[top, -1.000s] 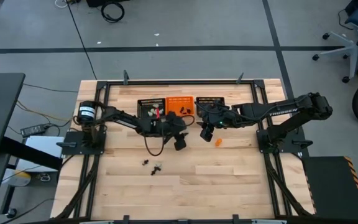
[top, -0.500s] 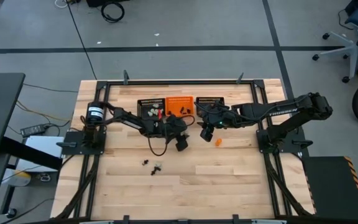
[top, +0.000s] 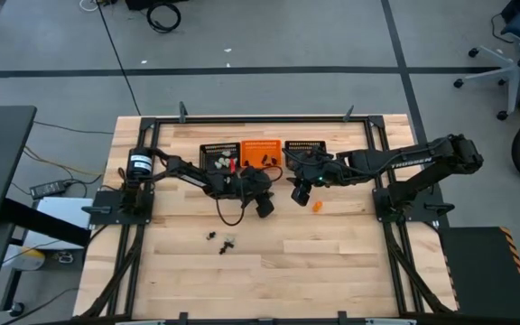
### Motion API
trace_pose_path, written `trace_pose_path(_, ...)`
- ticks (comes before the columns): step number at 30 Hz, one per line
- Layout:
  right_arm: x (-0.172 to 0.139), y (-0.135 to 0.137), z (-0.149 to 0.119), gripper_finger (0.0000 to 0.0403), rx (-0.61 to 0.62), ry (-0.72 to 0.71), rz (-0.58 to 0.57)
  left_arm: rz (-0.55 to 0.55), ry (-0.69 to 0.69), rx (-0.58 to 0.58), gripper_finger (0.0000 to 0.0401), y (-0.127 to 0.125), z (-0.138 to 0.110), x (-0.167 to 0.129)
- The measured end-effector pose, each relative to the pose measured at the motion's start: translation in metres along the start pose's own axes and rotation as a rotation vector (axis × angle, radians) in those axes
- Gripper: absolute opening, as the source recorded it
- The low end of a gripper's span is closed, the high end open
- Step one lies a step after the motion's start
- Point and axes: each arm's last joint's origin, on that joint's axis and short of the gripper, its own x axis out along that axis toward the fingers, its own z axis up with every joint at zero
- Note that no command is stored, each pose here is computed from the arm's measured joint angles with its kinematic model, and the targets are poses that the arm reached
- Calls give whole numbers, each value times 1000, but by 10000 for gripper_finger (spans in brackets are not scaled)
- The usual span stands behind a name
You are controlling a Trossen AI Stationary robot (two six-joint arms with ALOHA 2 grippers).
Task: Sort Halloween decoration
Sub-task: Put the white skull toy into the left black bin
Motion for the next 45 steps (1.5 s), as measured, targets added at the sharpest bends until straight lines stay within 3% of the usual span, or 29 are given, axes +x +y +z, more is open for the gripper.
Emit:
trace_pose_path(9, 0, 0, 0, 165, 2, -1, 0, -12, -4, -21, 59, -1, 2, -3)
trace_pose_path(25, 0, 0, -1, 165, -4, 7, -3, -53, -74, -19, 55, -12, 28, -36)
trace_pose_path(37, 0, 0, -1, 165, -41, 8, -5, 170, -97, 86, 55, 17, 57, -82)
trace_pose_path(45, 0, 0, -1, 165, -51, 9, -6, 465, 108, 124, 55, 52, 47, -106)
